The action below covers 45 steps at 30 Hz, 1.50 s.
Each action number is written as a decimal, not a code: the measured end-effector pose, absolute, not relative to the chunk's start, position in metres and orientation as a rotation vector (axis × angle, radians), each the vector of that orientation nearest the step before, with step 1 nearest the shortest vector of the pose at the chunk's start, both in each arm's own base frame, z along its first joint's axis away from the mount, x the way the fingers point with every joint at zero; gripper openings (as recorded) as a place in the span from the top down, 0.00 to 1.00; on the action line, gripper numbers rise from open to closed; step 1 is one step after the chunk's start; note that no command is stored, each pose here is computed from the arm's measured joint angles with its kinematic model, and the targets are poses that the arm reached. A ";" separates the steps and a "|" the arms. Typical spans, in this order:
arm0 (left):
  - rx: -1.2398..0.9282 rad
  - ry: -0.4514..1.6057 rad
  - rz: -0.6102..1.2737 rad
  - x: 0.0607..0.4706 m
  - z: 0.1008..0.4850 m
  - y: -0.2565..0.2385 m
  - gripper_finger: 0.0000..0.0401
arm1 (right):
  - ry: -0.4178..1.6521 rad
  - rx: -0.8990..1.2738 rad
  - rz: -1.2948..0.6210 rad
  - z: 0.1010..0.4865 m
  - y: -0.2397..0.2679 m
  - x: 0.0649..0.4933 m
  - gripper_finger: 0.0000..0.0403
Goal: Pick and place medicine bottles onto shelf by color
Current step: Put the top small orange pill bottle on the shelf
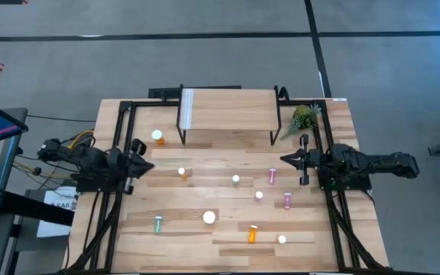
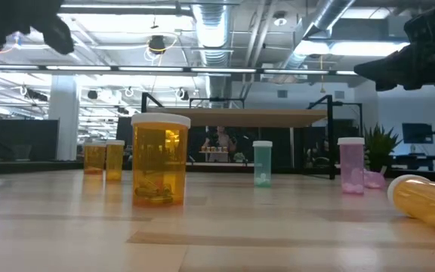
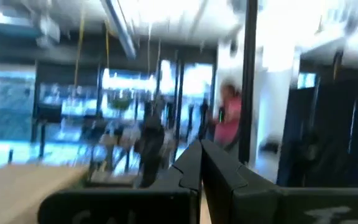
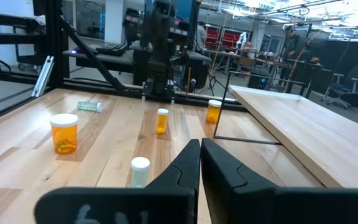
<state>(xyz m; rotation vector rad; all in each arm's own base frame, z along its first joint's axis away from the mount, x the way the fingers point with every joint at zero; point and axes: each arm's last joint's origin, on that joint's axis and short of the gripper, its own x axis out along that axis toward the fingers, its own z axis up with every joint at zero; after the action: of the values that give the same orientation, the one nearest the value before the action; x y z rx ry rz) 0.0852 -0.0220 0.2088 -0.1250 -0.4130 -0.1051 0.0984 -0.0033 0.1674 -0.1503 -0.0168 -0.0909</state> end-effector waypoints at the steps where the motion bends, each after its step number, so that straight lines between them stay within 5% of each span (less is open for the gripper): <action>1: -0.136 -0.424 -0.096 0.083 0.215 -0.021 1.00 | -0.017 -0.150 -0.091 0.167 -0.003 0.098 0.91; 10: -0.152 -0.274 -0.018 0.085 0.293 -0.019 1.00 | -0.018 -0.150 -0.091 0.167 -0.003 0.098 0.91; 24: 0.064 0.554 0.113 0.161 0.329 -0.043 0.98 | -0.018 -0.146 -0.091 0.167 -0.003 0.098 0.91; 29: 0.095 0.753 0.092 0.187 0.322 -0.053 0.87 | -0.018 -0.146 -0.091 0.167 -0.003 0.098 0.91; 39: 0.057 1.106 0.021 0.226 0.278 -0.067 0.49 | -0.019 -0.147 -0.091 0.168 -0.003 0.098 0.91; 45: 0.064 1.260 -0.013 0.239 0.254 -0.068 0.39 | -0.018 -0.147 -0.091 0.168 -0.003 0.098 0.91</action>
<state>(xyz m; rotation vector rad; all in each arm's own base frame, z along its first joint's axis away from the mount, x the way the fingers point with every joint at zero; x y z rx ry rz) 0.2389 -0.0677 0.2544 0.0642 1.2601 -0.0128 0.0984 -0.0032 0.1675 -0.1472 -0.0182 -0.0906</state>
